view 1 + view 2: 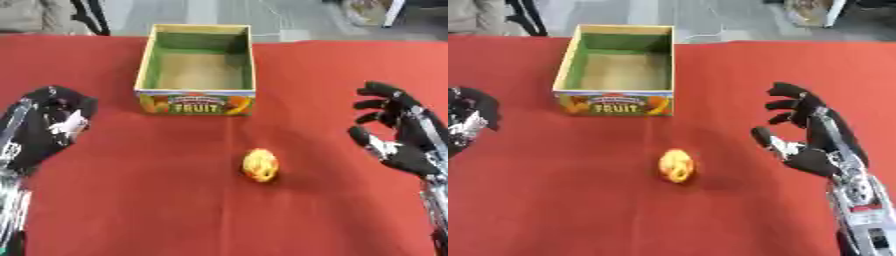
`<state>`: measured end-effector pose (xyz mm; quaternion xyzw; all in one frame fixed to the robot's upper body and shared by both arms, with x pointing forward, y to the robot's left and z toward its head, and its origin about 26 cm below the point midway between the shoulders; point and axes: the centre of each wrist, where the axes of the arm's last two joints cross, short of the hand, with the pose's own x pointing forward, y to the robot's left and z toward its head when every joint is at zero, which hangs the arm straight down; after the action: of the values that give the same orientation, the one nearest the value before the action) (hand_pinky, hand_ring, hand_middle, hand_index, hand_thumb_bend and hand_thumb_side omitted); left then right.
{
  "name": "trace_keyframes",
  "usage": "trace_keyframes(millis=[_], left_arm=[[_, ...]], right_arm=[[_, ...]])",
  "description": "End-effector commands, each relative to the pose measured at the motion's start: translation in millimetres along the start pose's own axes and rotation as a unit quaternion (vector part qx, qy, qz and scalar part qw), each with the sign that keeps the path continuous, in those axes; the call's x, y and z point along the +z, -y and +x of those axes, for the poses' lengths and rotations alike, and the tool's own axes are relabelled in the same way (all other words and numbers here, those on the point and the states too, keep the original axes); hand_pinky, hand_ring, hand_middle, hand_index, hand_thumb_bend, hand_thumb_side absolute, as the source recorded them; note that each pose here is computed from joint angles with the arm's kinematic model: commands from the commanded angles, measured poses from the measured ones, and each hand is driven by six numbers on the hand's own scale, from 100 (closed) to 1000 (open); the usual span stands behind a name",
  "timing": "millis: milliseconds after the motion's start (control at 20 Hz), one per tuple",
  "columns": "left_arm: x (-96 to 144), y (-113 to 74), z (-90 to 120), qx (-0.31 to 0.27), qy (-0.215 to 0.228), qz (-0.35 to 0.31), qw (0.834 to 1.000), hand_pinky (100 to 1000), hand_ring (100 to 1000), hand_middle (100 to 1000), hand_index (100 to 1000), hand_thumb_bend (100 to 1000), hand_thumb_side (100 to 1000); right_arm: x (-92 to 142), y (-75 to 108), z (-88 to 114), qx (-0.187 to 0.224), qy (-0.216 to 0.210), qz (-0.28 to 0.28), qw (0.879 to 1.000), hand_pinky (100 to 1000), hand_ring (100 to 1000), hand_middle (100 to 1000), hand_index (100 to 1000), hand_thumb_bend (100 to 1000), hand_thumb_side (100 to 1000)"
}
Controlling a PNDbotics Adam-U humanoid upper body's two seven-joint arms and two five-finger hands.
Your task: Pick up objects on the table and place them in the box.
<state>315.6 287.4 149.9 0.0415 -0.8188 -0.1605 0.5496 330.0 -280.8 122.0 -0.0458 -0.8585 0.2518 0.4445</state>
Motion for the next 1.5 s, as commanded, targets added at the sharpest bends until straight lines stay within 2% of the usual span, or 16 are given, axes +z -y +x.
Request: trace_keyframes(millis=[50,550,900,1250,1500], left_arm=[[-0.6,-3.1,5.9,-0.007,0.011,0.003,1.000,466,515,515,578,445,370],[-0.7,-2.5,5.8,-0.006,0.011,0.001,1.000,466,515,515,578,446,369],[-1.0,-1.8,5.6,-0.005,0.011,-0.002,1.000,466,515,515,578,446,369],[-1.4,-1.1,5.6,-0.005,0.012,-0.004,1.000,465,514,515,578,447,369],[-1.8,-0.3,5.5,-0.004,0.012,-0.007,1.000,465,514,515,578,448,369]], right_arm=[[-8.3,10.0,12.6,0.030,0.031,0.026,0.999,639,755,818,913,590,423],[-23.6,13.9,21.8,0.059,0.064,0.078,0.993,642,755,812,916,591,395],[-38.4,13.8,24.1,0.092,0.079,0.131,0.984,642,753,811,916,589,379],[-51.4,4.8,19.2,0.109,0.082,0.173,0.975,638,749,809,915,587,374],[-61.7,-5.6,14.3,0.124,0.086,0.214,0.965,638,748,806,912,586,372]])
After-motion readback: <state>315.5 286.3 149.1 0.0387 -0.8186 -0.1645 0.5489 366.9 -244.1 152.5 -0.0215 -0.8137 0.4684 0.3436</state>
